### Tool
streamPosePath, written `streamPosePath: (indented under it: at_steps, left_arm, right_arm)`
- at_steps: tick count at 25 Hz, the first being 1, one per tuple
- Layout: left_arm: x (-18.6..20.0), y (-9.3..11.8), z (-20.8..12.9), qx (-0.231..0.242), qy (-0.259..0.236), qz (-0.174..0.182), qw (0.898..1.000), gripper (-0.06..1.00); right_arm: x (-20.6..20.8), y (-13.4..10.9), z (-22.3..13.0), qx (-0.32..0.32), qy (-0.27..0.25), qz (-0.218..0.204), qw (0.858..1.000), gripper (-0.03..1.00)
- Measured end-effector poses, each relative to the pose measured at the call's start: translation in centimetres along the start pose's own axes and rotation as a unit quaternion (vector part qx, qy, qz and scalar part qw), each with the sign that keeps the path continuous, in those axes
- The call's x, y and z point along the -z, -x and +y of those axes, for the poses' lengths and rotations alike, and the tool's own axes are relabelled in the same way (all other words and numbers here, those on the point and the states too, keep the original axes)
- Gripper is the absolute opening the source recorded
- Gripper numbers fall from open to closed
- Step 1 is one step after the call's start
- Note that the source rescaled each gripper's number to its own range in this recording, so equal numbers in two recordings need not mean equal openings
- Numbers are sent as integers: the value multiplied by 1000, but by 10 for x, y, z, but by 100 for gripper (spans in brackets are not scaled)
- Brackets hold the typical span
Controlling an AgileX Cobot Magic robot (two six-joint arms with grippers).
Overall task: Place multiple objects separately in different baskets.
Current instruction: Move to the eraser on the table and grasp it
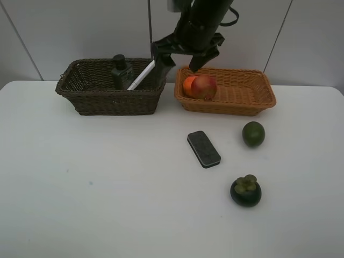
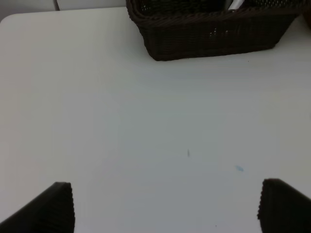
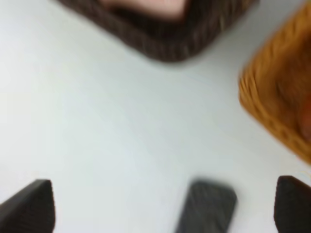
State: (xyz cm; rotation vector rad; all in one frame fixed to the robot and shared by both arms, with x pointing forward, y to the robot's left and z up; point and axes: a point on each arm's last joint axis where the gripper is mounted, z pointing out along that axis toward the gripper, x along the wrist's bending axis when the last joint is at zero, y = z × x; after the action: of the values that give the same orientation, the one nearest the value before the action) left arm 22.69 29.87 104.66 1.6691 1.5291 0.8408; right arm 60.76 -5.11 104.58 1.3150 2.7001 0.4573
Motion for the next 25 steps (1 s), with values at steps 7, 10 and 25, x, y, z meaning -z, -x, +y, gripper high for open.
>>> streamPosePath:
  at_steps: [7, 10, 25]
  left_arm:
    - [0, 0, 0, 0, 0, 0, 1000, 90]
    - [0, 0, 0, 0, 0, 0, 1000, 90]
    - [0, 0, 0, 0, 0, 0, 1000, 90]
  right_arm:
    - [-6, 2, -22, -6, -52, -14, 999, 100]
    - [-24, 2, -40, -7, -97, -11, 995, 100]
    - [-107, 5, -105, -3, -86, -26, 996, 100]
